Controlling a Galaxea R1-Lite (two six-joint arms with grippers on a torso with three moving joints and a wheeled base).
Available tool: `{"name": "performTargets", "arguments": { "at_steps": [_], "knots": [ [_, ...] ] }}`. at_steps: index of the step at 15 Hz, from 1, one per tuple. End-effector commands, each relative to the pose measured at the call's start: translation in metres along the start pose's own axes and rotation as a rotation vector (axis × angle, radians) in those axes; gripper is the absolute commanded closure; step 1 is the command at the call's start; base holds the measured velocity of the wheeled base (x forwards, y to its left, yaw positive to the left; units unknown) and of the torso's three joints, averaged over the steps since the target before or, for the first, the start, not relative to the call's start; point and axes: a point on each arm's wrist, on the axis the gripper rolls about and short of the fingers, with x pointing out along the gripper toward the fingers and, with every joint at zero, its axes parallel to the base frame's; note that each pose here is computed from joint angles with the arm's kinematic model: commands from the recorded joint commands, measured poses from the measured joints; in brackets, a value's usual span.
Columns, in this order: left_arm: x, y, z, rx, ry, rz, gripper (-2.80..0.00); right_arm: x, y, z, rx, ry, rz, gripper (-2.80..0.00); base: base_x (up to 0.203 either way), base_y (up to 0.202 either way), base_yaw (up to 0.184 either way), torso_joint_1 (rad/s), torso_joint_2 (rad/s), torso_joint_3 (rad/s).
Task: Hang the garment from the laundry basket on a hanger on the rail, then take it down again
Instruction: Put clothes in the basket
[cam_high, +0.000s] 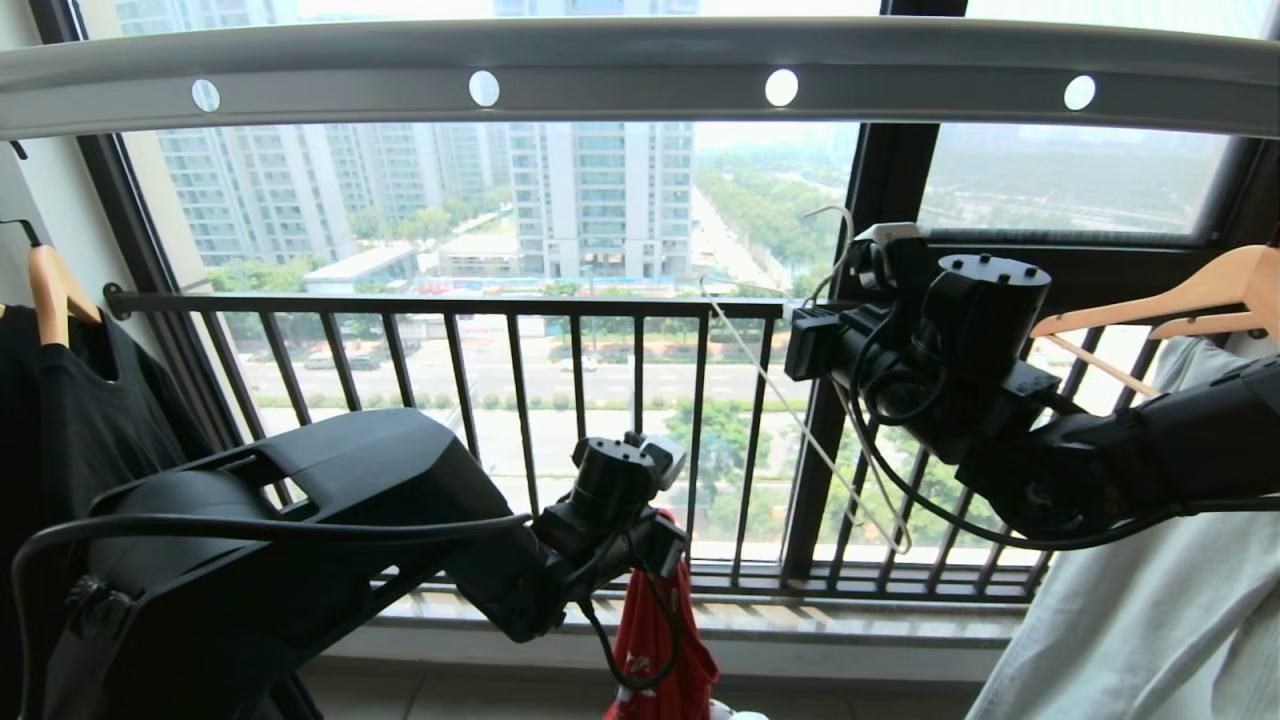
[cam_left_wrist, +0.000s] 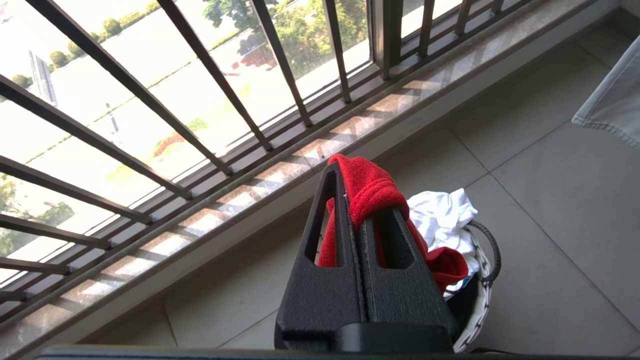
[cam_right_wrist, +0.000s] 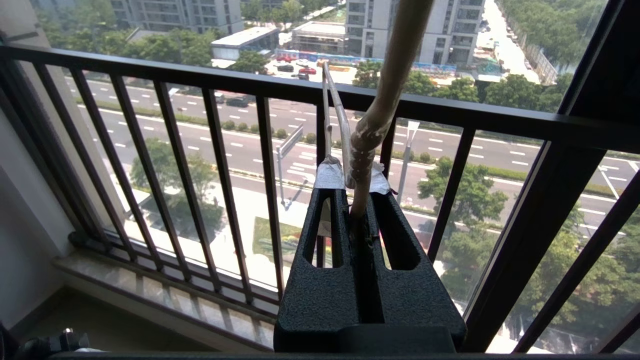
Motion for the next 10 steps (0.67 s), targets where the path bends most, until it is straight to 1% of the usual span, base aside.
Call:
{"name": "performTargets", "arguments": {
  "at_steps": [1,4,5,6,8,10],
  "knots": [
    [0.011,-0.002,-0.015,0.004,0.032,-0.001,0.0,-0.002,-0.001,0.004,0.001,-0.013,-0.002,0.0,0.0,0.0,0.0,0.0,0.0,0.0],
    [0.018,-0.001,-0.022,0.005,0.044,0.004,0.0,-0.002,-0.001,0.004,0.001,-0.013,-0.003,0.0,0.0,0.0,0.0,0.0,0.0,0.0],
    [0.022,0.001,-0.023,0.02,0.044,0.008,0.0,-0.001,-0.001,0.003,0.001,-0.012,-0.002,0.0,0.0,0.0,0.0,0.0,0.0,0.0],
    [0.025,0.003,-0.023,0.034,0.045,0.013,-2.8,-0.001,-0.001,0.003,0.001,-0.012,-0.001,0.0,0.0,0.0,0.0,0.0,0.0,0.0],
    [0.025,0.004,-0.022,0.04,0.047,0.014,-2.8,-0.001,-0.001,0.003,0.001,-0.012,-0.004,0.0,0.0,0.0,0.0,0.0,0.0,0.0],
    [0.019,0.004,-0.023,0.043,0.07,0.011,-2.8,-0.002,-0.003,0.004,0.001,-0.013,-0.007,0.0,0.0,0.0,0.0,0.0,0.0,0.0]
  ]
}}
